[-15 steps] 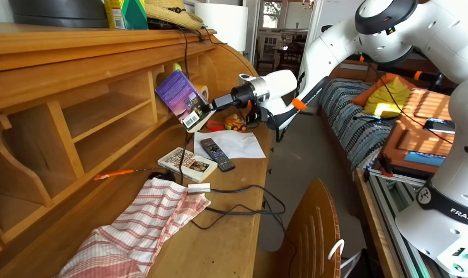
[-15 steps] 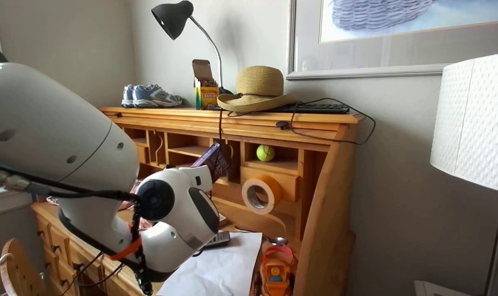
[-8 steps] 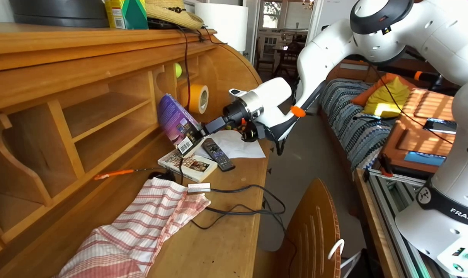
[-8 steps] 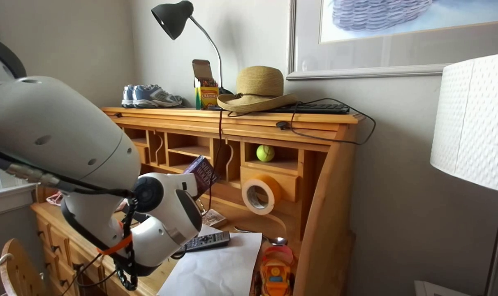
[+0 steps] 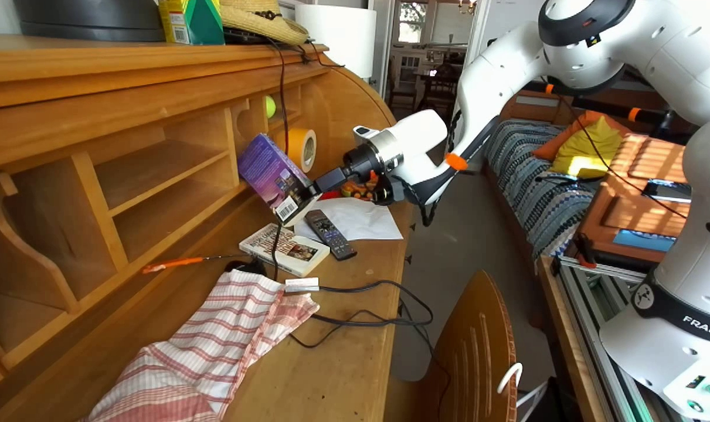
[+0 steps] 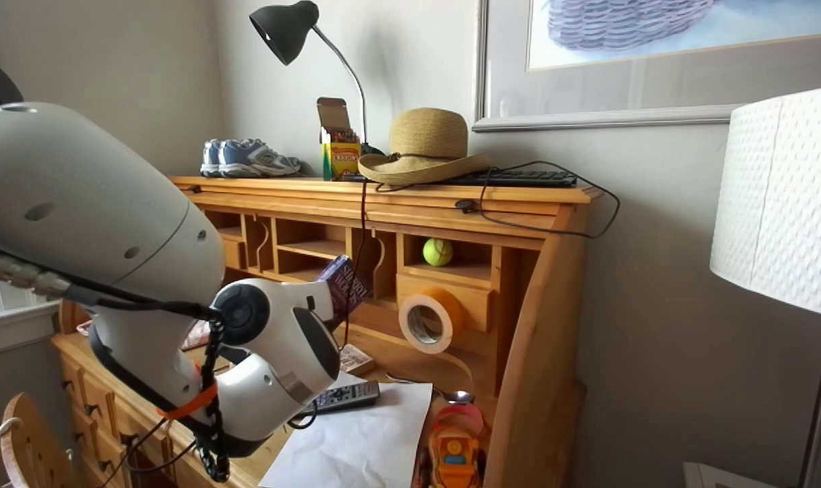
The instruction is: Move the blue book to the right side of the shelf.
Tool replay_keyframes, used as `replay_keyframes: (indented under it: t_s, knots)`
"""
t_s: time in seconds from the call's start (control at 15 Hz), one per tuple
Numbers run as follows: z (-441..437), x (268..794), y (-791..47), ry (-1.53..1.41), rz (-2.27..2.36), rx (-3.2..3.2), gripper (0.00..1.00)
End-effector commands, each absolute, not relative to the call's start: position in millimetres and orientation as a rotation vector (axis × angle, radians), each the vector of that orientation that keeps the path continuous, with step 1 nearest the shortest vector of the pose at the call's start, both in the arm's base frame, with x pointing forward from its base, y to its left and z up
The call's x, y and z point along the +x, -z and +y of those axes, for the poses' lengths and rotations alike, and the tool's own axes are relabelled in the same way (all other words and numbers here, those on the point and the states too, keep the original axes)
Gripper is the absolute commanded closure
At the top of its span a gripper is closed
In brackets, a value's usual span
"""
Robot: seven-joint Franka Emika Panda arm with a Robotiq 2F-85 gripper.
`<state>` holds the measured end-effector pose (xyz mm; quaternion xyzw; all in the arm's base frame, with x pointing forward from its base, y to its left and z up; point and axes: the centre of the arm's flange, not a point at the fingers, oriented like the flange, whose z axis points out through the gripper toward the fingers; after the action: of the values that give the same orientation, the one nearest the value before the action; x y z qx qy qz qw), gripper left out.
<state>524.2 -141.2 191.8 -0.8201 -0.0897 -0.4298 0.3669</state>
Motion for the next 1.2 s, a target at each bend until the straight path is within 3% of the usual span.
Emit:
replay_keyframes:
  t_s: [0.0, 1.13]
  knots:
    - [-172, 516, -219, 1.125, -0.237, -2.123, 0.95]
    - [-172, 569, -253, 1.002, -0.206, -2.138, 0.95]
